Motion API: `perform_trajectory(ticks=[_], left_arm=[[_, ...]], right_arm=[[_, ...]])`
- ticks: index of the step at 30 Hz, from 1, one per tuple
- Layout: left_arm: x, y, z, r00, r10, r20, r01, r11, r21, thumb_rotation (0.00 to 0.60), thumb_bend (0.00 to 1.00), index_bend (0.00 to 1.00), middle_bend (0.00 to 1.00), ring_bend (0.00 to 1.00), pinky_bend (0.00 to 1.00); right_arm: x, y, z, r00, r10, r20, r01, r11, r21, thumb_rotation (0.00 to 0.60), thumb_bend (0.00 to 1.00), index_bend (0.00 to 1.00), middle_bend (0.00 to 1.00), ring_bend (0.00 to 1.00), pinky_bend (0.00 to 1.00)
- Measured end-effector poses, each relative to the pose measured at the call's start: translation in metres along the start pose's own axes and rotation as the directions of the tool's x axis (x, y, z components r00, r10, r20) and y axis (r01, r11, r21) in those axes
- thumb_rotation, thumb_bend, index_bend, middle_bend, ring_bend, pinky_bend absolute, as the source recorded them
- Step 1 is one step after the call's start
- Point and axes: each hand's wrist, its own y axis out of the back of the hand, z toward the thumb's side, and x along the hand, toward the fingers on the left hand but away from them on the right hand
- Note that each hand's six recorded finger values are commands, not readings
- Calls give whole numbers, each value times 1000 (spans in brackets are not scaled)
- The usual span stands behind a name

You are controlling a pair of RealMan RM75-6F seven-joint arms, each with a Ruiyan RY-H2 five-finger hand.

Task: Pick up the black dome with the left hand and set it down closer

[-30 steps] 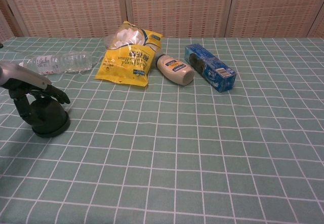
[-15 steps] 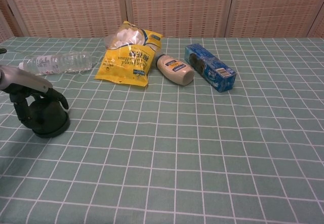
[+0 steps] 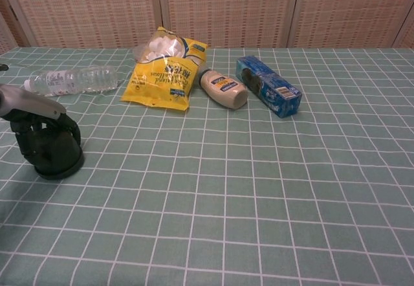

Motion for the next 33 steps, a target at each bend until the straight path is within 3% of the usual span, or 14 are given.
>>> perform_trajectory(ticks=[7,13,19,22,25,28,31,33], left_arm=[[-3,-6,-1,1000,18,-10,-18,999,40,600,359,585,571,400,493],[-7,-2,2,999,50,13,-50,999,10,600,377,630,624,456,547],[-15,8,10,988,120,92,-109,987,-121,600,378,645,643,476,538],[-21,15,15,975,173,142,-135,961,-243,600,378,647,647,482,538],[-27,24,18,951,242,192,-154,910,-385,600,377,654,654,491,540],[-34,34,19,921,318,226,-147,820,-553,600,364,672,675,512,563],[-40,44,16,888,394,238,-100,670,-735,600,364,676,674,512,554],[-43,50,11,864,441,242,-41,541,-840,600,364,674,669,509,549]], right_arm=[[0,1,1,1000,-6,-1,6,1000,-5,600,187,0,0,0,0],[0,1,0,1000,-3,0,3,1000,-5,600,186,0,0,0,0],[0,1,-1,1000,-2,3,2,1000,2,600,186,0,0,0,0],[-1,1,-1,1000,-4,6,4,1000,7,600,187,0,0,0,0],[-1,1,-1,1000,-6,8,6,1000,9,600,186,0,0,0,0],[-1,0,-1,1000,-4,9,4,1000,0,600,186,0,0,0,0],[-2,-2,0,1000,3,9,-3,1000,-7,600,186,0,0,0,0],[-2,-3,0,1000,4,9,-4,1000,-6,600,186,0,0,0,0]])
